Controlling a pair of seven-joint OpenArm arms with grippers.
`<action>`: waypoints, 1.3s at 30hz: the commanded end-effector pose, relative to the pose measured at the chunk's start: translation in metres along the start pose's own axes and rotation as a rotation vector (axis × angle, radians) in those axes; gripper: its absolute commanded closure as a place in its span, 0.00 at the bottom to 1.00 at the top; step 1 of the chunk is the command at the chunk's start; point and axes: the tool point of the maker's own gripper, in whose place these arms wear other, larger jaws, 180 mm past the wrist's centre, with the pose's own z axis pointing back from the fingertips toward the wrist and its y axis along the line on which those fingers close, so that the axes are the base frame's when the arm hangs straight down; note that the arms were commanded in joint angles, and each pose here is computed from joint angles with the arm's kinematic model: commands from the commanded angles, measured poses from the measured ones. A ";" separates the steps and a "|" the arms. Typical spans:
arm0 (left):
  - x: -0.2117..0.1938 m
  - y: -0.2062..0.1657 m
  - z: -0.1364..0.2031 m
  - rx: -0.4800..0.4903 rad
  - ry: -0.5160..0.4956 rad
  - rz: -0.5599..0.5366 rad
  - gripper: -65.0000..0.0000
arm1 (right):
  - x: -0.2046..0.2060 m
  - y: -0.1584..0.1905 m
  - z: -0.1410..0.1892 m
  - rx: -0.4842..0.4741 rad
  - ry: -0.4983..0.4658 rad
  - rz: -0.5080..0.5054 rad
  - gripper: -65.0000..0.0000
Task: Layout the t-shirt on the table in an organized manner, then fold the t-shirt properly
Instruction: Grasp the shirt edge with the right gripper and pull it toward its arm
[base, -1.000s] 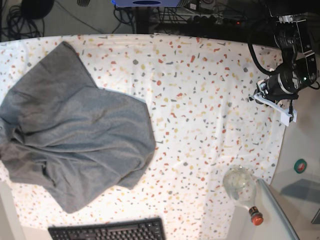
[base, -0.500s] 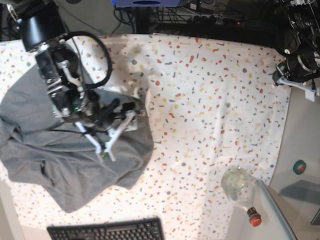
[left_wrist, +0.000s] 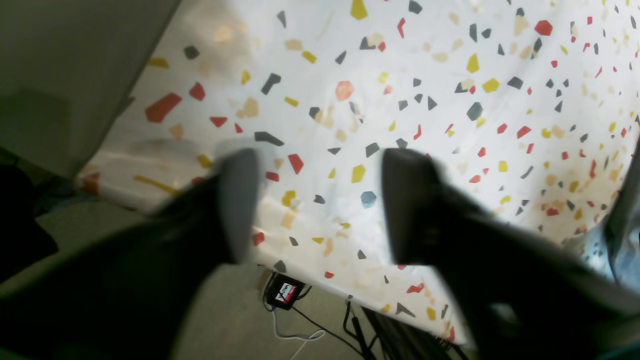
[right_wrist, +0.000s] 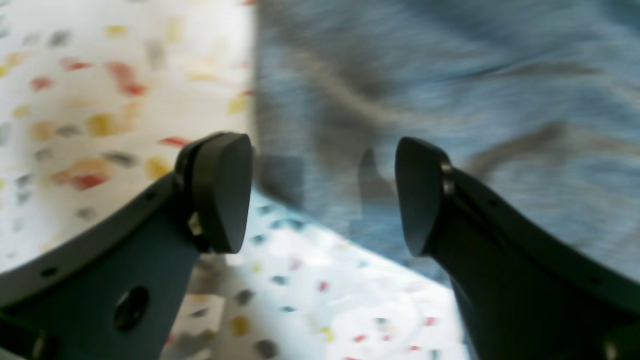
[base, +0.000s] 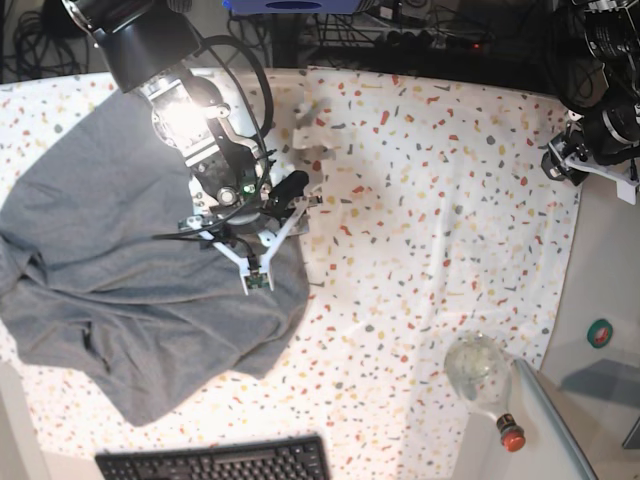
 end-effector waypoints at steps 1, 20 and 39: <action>0.013 -0.001 0.005 -0.004 -0.033 -0.021 0.30 | 0.017 0.011 0.004 0.015 -0.051 -0.009 0.34; 0.015 -0.005 0.004 -0.012 -0.037 -0.024 0.21 | -0.004 0.045 -0.030 0.027 0.002 0.112 0.35; 0.008 -0.029 -0.006 -0.056 -0.007 -0.067 0.21 | 0.065 0.035 0.038 0.081 -0.160 0.044 1.00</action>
